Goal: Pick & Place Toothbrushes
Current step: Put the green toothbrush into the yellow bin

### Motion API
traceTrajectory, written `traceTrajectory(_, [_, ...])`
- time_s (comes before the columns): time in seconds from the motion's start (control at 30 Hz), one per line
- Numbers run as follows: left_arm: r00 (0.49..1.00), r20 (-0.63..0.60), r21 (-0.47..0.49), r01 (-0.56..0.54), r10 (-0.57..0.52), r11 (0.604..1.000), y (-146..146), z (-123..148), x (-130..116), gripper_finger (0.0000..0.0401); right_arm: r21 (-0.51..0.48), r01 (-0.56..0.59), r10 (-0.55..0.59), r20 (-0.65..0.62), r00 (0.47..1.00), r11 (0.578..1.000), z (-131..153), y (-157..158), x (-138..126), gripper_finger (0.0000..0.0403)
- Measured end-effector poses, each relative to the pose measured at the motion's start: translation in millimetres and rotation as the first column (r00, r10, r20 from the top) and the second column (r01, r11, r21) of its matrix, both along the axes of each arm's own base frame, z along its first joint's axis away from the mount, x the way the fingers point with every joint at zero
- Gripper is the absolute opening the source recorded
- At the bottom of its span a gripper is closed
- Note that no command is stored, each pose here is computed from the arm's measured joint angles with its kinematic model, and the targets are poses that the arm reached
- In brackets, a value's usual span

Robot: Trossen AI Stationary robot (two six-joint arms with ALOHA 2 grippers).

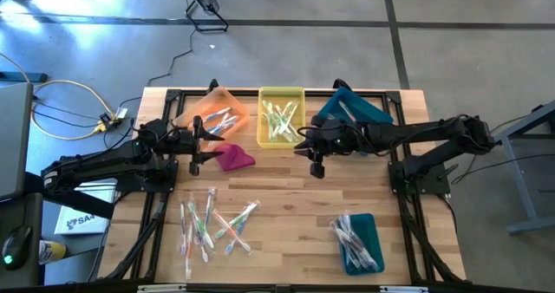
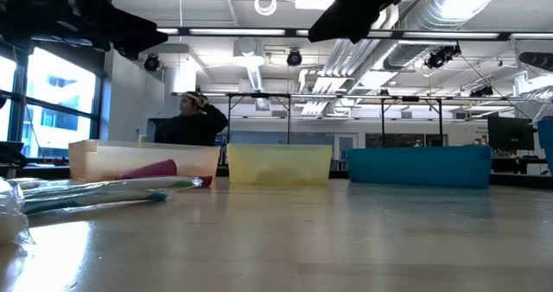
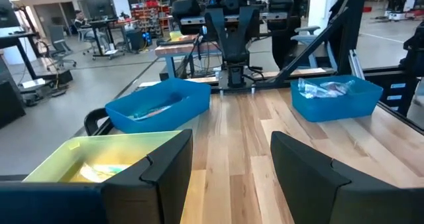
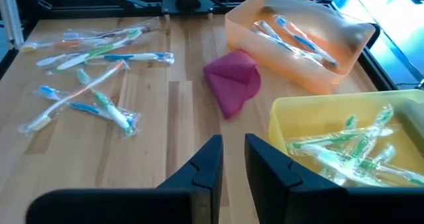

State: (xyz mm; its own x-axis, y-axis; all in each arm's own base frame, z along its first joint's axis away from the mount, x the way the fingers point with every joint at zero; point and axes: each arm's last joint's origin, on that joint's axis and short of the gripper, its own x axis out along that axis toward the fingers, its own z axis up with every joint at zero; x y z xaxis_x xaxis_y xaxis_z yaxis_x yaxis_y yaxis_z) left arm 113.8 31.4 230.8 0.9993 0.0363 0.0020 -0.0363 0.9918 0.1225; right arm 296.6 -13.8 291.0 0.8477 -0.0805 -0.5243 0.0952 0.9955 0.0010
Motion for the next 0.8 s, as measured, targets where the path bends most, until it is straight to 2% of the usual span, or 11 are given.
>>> traceTrajectory(0.23, [0.997, -0.042, -0.018, 0.069, -0.069, 0.997, -14.0, -4.5, 9.6, 0.0198, -0.001, 0.024, -0.024, 0.0, 1.0, 1.0, 0.0, -6.4, -0.4, 0.0055])
traceTrajectory(0.4, [0.989, -0.138, -0.025, 0.042, -0.045, 0.999, -29.0, -14.9, 22.2, 0.0198, 0.001, 0.025, -0.025, 0.014, 1.0, 1.0, 1.1, -6.5, 0.3, 0.0055])
traceTrajectory(0.5, [0.982, -0.183, -0.087, 0.028, -0.044, 0.996, -38.7, -20.6, 27.8, 0.0198, 0.001, 0.025, -0.026, 0.025, 0.999, 1.0, 2.1, -6.5, 0.9, 0.0055])
traceTrajectory(0.63, [0.961, -0.256, -0.18, 0.058, -0.104, 0.982, -54.0, -23.3, 33.9, 0.0198, 0.0, 0.027, -0.027, 0.03, 0.999, 1.0, 2.4, -6.6, 1.1, 0.0055])
traceTrajectory(0.8, [0.93, -0.353, -0.192, 0.032, -0.099, 0.981, -70.9, -14.6, 43.6, 0.0198, -0.001, 0.027, -0.027, 0.03, 0.999, 1.0, 2.4, -6.6, 1.1, 0.0055])
